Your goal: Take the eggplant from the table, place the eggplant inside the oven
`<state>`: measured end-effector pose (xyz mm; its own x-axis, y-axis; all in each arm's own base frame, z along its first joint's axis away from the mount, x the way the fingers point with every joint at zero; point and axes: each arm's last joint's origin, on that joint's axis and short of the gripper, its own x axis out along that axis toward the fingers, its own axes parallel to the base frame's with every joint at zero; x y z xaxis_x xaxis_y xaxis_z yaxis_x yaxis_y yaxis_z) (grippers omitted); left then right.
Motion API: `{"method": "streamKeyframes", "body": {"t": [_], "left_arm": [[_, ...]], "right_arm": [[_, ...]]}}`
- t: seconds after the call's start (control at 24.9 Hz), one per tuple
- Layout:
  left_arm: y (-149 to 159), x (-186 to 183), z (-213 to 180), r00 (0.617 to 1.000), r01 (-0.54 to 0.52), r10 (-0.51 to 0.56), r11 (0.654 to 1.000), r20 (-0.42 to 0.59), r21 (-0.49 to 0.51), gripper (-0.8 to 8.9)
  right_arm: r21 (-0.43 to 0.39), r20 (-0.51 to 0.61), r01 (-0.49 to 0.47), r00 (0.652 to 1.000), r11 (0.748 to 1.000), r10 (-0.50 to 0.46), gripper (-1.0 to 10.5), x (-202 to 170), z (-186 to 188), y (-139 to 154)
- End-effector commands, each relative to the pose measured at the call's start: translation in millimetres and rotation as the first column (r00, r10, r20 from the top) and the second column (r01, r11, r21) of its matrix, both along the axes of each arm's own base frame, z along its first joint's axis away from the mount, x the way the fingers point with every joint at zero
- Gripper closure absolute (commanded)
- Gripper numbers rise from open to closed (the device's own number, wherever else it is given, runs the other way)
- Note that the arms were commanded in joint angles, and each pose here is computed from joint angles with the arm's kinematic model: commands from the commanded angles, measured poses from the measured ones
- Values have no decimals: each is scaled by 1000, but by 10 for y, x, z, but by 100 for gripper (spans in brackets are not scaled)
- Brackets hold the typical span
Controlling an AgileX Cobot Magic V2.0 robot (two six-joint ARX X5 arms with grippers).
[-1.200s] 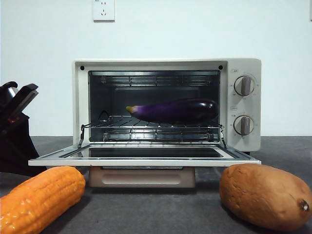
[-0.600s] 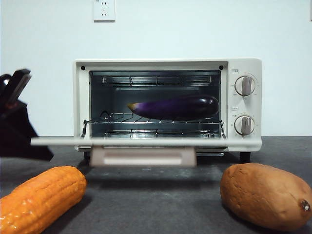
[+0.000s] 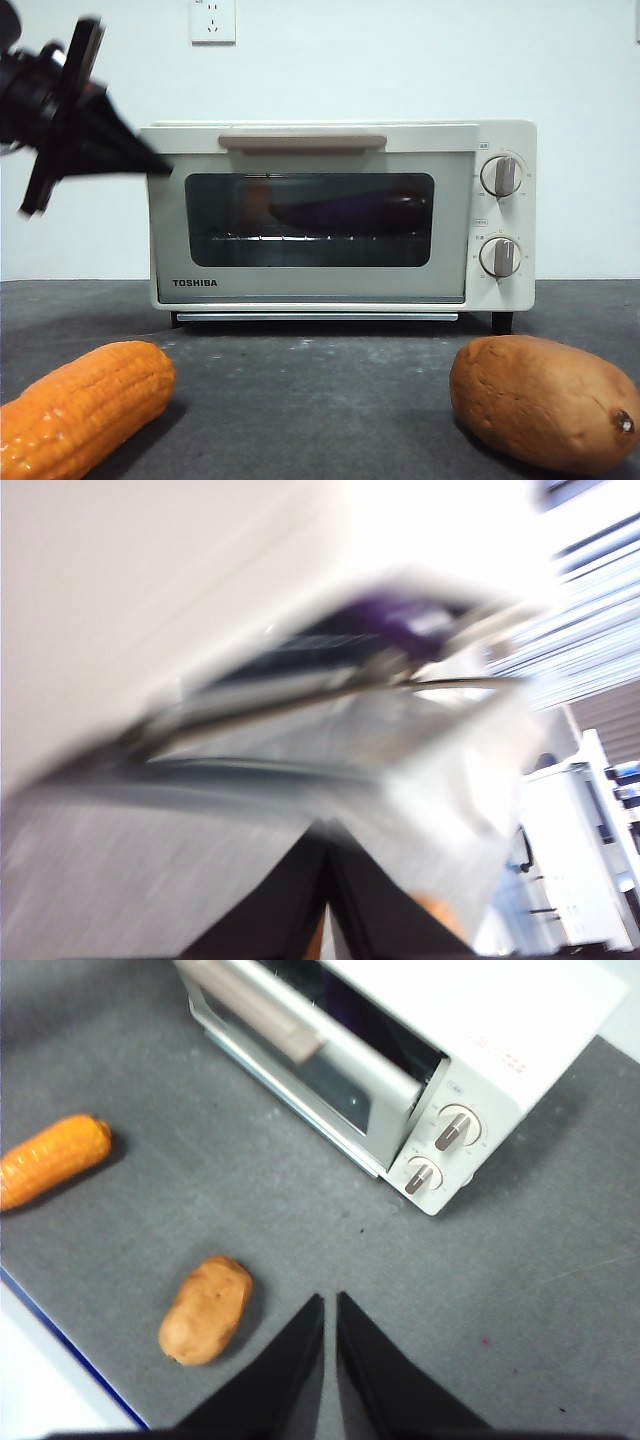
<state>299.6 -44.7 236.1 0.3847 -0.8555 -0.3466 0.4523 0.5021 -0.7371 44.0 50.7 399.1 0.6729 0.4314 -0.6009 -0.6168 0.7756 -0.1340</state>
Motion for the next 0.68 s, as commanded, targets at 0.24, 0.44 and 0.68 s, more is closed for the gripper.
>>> {"method": "streamKeyframes", "body": {"t": [0.24,0.44,0.68], "left_arm": [[-34,-121,607,984,-106,93,991,149,80,808],[-78,-548,883,942,-239,151,928,299,286,808],[-131,-1043,1080,893,-341,147,838,426,427,808]], "right_arm": [[-4,-22,6,1000,1000,-6,940,112,-353,192],[-54,-8,25,1000,998,-25,940,276,-702,429],[18,59,122,991,992,-123,940,511,-1017,605]]}}
